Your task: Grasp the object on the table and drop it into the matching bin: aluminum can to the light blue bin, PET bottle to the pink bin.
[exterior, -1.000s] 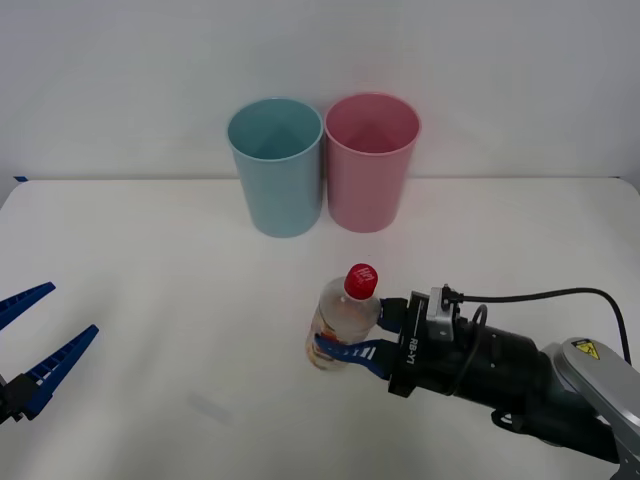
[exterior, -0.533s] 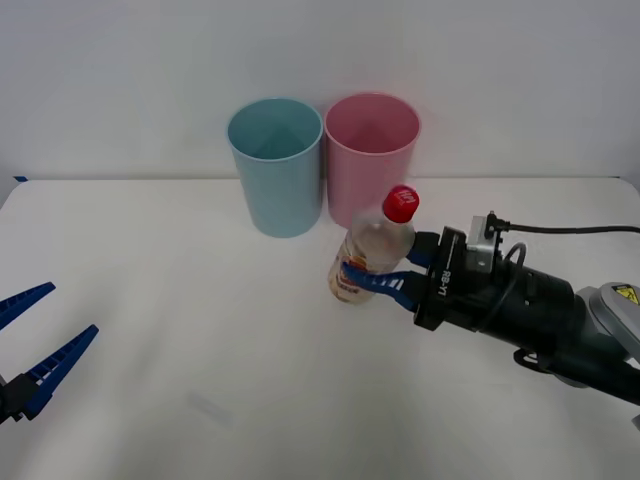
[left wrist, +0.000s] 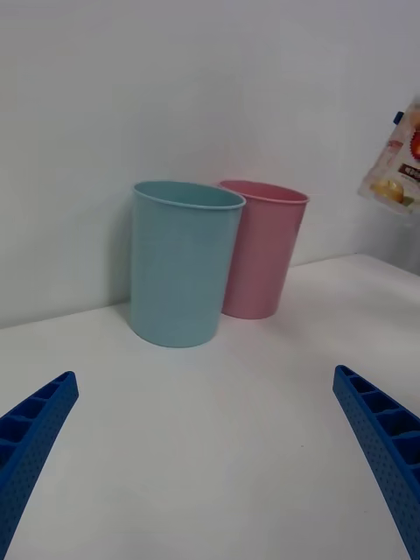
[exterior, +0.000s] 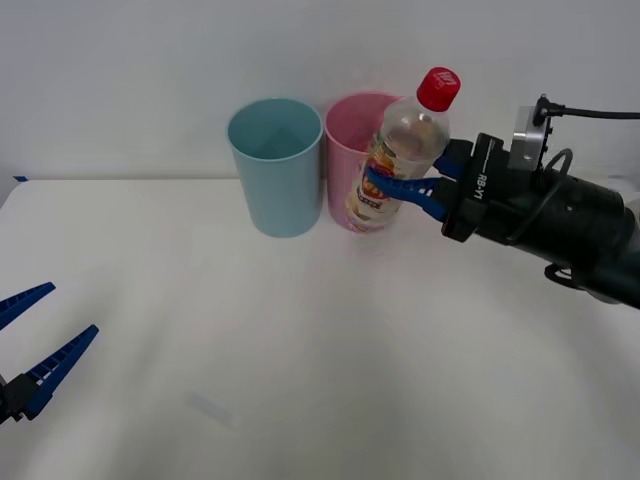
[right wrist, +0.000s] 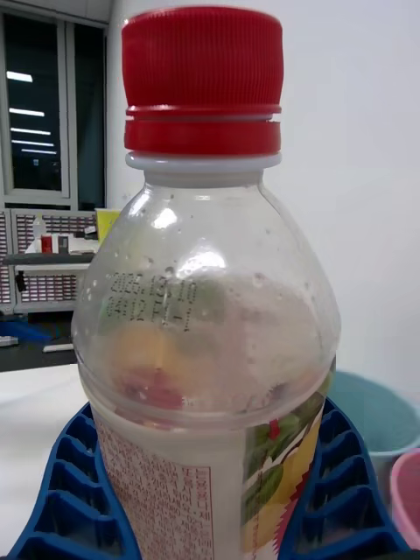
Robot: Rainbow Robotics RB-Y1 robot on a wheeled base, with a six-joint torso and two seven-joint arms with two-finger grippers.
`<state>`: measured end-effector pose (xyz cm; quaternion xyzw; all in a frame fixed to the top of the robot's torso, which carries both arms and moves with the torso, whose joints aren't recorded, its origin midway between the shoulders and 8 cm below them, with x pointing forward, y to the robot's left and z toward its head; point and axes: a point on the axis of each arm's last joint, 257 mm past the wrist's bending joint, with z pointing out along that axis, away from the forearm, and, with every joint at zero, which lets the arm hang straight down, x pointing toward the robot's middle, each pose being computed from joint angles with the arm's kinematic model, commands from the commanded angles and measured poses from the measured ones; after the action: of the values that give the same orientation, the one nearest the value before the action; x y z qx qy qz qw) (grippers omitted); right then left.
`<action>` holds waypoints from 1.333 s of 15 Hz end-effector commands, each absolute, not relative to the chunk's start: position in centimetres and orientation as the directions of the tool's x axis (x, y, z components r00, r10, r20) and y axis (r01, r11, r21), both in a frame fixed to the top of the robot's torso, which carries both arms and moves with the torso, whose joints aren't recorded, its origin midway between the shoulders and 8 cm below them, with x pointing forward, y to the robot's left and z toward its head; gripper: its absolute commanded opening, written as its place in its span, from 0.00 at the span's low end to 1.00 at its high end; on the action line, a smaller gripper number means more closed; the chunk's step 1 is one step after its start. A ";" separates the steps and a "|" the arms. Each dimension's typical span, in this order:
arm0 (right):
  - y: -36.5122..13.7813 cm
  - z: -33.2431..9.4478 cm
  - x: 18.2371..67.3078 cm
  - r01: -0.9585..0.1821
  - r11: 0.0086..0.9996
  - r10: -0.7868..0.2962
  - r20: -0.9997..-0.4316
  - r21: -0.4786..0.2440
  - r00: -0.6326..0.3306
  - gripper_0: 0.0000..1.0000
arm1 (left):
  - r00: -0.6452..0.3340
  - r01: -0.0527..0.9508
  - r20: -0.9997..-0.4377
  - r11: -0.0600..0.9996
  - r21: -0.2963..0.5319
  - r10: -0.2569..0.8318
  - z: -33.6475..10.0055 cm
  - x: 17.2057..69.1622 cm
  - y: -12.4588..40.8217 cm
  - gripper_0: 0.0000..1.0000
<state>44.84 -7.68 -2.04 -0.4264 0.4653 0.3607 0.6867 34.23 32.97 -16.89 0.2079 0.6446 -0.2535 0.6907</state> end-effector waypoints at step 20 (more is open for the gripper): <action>-11.6 2.5 59.5 -0.752 0.615 -0.007 -0.956 -0.236 0.295 0.00 | 0.041 0.618 -0.996 0.785 -0.039 -0.082 -16.9 34.2 33.0 1.00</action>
<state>59.30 -12.37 2.66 -0.3485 0.5357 0.2525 0.7265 34.22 32.97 -16.89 0.2079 0.6446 -0.2535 0.6907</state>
